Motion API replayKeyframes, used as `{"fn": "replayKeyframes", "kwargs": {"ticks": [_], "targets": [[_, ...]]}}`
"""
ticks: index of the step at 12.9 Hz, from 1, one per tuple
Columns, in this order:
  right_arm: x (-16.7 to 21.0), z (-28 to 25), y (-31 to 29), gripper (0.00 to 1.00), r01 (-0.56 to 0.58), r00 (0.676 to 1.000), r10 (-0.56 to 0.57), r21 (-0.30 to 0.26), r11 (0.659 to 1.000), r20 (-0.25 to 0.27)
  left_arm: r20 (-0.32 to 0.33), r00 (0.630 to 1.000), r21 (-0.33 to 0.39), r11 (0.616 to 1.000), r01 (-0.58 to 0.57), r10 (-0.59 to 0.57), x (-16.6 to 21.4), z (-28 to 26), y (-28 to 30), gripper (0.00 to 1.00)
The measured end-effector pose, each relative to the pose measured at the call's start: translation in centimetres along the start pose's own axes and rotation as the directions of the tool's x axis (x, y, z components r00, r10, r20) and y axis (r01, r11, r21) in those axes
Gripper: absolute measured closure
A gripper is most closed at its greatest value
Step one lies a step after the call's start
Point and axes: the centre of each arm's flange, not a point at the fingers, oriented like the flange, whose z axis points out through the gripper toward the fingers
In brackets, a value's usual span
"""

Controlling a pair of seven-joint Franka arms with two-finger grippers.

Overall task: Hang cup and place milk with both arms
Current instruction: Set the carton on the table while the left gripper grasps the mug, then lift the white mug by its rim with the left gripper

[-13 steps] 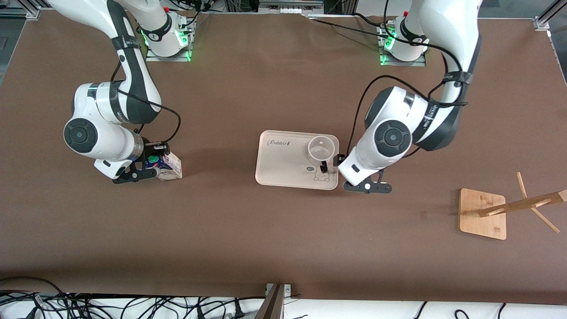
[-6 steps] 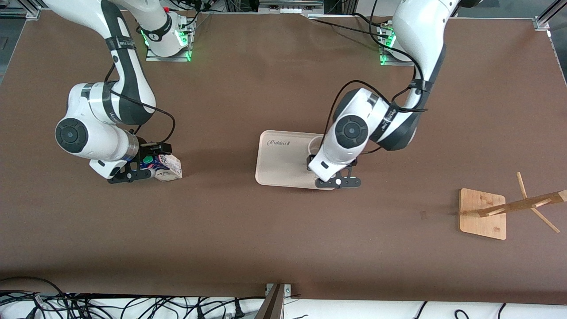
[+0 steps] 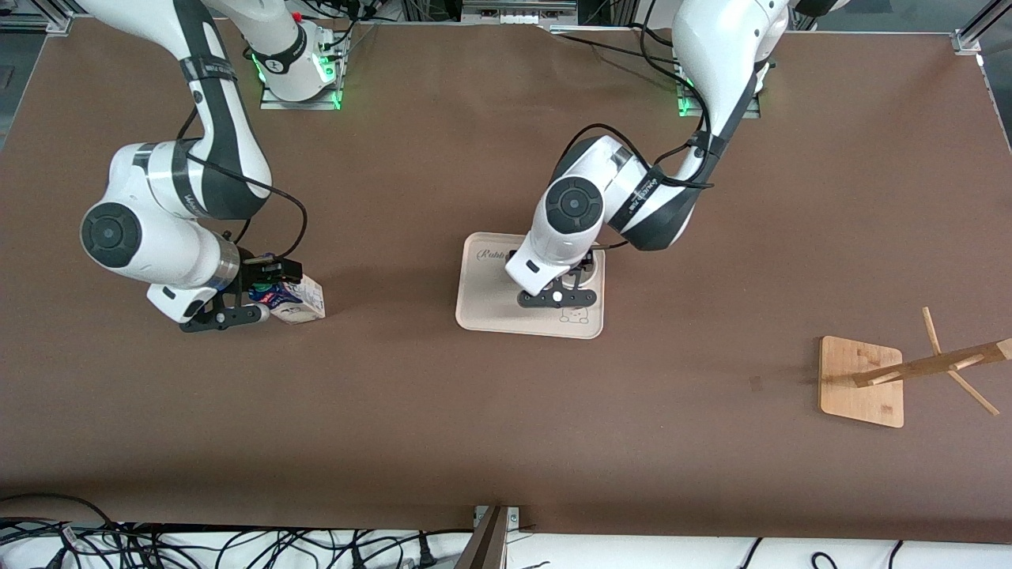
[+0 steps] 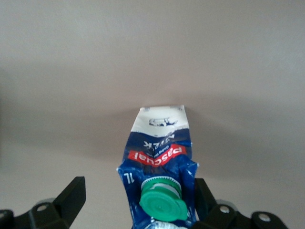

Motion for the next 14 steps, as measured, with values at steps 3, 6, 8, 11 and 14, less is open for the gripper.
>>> {"fn": "replayKeyframes", "kwargs": {"ticks": [3, 6, 8, 11, 14], "targets": [[-0.1, -4.1, 1.5, 0.00, -0.022, 1.000, 0.022, 0.005, 1.000, -0.018, 0.030, 1.000, 0.033, 0.999, -0.006, 0.005, -0.4, 2.4, -0.5, 0.00], [-2.2, -9.4, 2.1, 0.00, -0.008, 0.999, 0.008, -0.004, 1.000, -0.035, 0.046, 0.999, 0.064, 0.998, -0.015, 0.012, -0.7, 4.1, -0.9, 0.00], [-5.0, -14.0, 2.2, 0.00, 0.000, 0.999, 0.000, 0.007, 1.000, -0.044, 0.052, 0.999, 0.070, 0.997, -0.016, 0.013, -0.8, 4.7, -0.9, 0.00], [-8.5, -18.9, 2.1, 0.00, 0.017, 0.997, -0.017, 0.001, 1.000, -0.074, 0.053, 0.998, 0.079, 0.997, -0.021, 0.016, -0.7, 6.0, -1.0, 0.00], [-9.1, -19.6, 1.8, 0.00, 0.023, 0.996, -0.023, -0.002, 1.000, -0.082, 0.062, 0.998, 0.084, 0.996, -0.024, 0.019, -0.7, 7.4, -1.0, 0.00]]}}
